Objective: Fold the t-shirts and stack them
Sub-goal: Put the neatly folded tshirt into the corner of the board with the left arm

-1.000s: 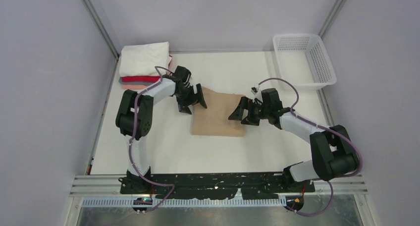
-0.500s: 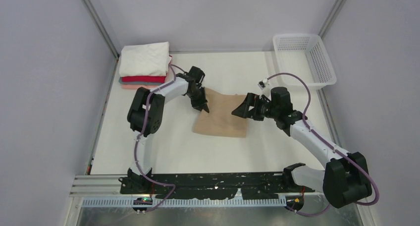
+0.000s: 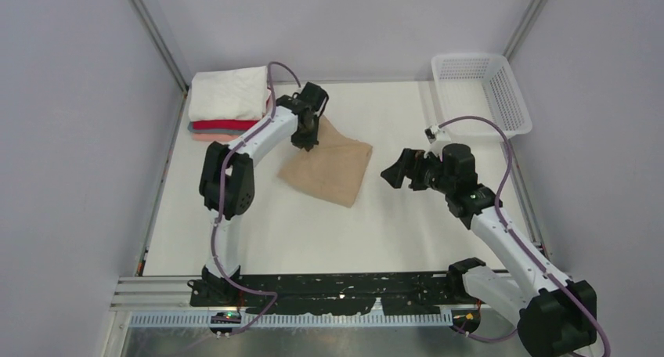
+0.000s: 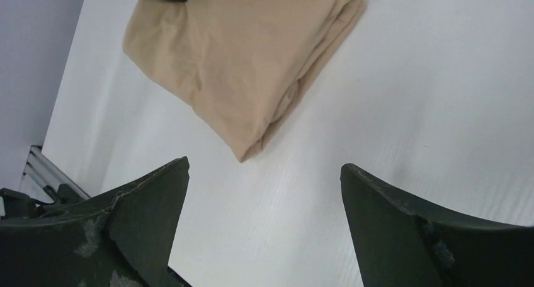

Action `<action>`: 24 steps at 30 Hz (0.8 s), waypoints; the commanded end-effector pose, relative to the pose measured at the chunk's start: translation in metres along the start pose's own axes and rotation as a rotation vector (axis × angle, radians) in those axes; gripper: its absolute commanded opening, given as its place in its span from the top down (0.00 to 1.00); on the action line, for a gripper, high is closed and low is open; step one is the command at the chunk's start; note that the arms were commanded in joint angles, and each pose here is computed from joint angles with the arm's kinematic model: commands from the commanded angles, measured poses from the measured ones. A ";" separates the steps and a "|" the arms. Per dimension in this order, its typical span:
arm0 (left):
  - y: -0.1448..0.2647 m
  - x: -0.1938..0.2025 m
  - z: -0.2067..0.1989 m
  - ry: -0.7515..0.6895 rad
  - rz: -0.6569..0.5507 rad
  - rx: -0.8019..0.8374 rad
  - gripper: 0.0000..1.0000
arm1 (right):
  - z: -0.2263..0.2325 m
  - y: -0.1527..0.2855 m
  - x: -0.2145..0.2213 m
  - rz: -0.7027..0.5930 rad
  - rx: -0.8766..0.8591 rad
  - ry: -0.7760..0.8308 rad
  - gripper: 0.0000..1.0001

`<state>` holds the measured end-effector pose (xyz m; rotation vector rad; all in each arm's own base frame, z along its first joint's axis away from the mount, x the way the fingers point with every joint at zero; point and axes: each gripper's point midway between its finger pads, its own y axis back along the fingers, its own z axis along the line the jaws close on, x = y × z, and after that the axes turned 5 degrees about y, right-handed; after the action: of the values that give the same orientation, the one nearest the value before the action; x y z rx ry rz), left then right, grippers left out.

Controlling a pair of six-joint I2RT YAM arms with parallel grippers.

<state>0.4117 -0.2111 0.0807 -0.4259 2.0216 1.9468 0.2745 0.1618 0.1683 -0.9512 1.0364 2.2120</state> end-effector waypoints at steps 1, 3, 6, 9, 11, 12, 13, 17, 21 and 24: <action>0.040 -0.068 0.039 -0.110 -0.198 -0.122 1.00 | -0.022 0.012 -0.026 -0.162 0.130 0.129 0.05; 0.041 -0.090 0.047 -0.134 -0.239 -0.144 1.00 | -0.028 0.019 -0.033 -0.217 0.172 0.147 0.05; 0.043 -0.125 0.058 -0.174 -0.315 -0.182 1.00 | -0.031 0.032 -0.042 -0.299 0.205 0.173 0.05; 0.045 -0.157 0.069 -0.208 -0.367 -0.233 1.00 | -0.042 0.039 -0.044 -0.348 0.265 0.183 0.05; 0.055 -0.179 0.079 -0.224 -0.422 -0.270 1.00 | -0.051 0.045 -0.048 -0.382 0.318 0.185 0.05; 0.062 -0.190 0.087 -0.222 -0.453 -0.297 1.00 | -0.055 0.048 -0.050 -0.395 0.345 0.185 0.05; 0.068 -0.199 0.093 -0.218 -0.480 -0.309 1.00 | -0.057 0.048 -0.050 -0.397 0.355 0.184 0.05; 0.090 -0.222 0.117 -0.179 -0.557 -0.302 1.00 | -0.065 0.044 -0.045 -0.379 0.385 0.185 0.05; 0.117 -0.237 0.139 -0.166 -0.619 -0.333 1.00 | -0.072 0.040 -0.041 -0.355 0.412 0.179 0.05; 0.136 -0.245 0.147 -0.159 -0.662 -0.340 1.00 | -0.077 0.038 -0.040 -0.355 0.432 0.175 0.05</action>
<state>0.5739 -0.0757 0.1955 -0.6370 1.3798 1.9472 0.2922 0.0814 0.1723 -1.0400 1.2493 1.6431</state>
